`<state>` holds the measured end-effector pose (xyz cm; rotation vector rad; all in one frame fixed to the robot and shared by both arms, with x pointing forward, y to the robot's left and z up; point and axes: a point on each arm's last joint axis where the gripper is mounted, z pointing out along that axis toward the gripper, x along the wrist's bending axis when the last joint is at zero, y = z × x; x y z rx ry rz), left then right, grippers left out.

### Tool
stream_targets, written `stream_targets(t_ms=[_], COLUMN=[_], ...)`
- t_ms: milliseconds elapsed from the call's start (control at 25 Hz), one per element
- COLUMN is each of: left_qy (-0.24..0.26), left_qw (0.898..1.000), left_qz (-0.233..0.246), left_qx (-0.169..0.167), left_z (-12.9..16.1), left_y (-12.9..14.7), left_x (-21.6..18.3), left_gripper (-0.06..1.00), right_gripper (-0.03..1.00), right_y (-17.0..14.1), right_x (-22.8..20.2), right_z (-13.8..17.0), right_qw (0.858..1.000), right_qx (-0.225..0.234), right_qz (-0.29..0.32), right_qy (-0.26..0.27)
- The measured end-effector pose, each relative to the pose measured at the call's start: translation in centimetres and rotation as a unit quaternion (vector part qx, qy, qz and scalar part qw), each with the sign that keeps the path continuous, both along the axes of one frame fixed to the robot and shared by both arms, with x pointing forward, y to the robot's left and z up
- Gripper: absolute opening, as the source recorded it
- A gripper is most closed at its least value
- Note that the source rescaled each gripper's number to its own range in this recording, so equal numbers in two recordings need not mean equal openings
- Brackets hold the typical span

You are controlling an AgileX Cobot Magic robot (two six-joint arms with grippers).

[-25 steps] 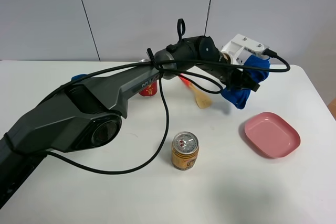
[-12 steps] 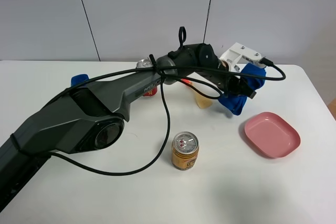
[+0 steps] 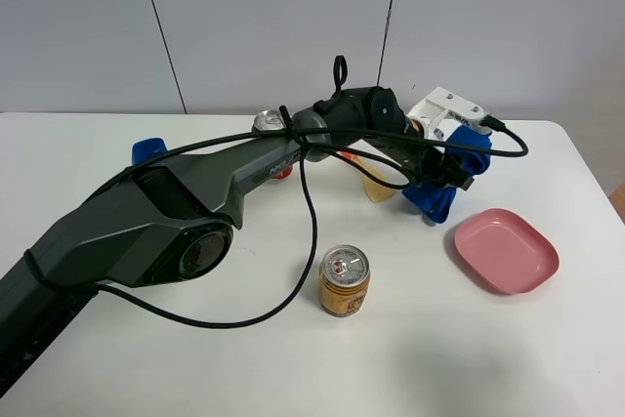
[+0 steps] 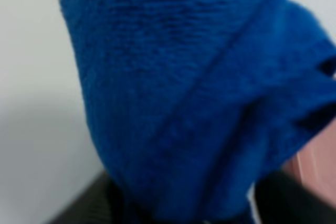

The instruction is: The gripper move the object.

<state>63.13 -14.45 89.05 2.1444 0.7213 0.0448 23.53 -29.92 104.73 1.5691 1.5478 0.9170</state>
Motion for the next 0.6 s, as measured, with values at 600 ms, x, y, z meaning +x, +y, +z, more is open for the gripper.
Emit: stream_targets(t_ms=[600], left_qy=[-0.025], left_qw=[0.999], left_qz=[-0.024], left_qx=[0.02], left_z=[4.3], left_y=[0.6], left_x=[-0.4], left_gripper=[0.68], right_gripper=[1.0], right_y=[0.0], right_x=[0.0], right_z=[0.0], right_qw=[1.0], right_qx=[0.0], right_qz=[0.0], right_qy=[0.0])
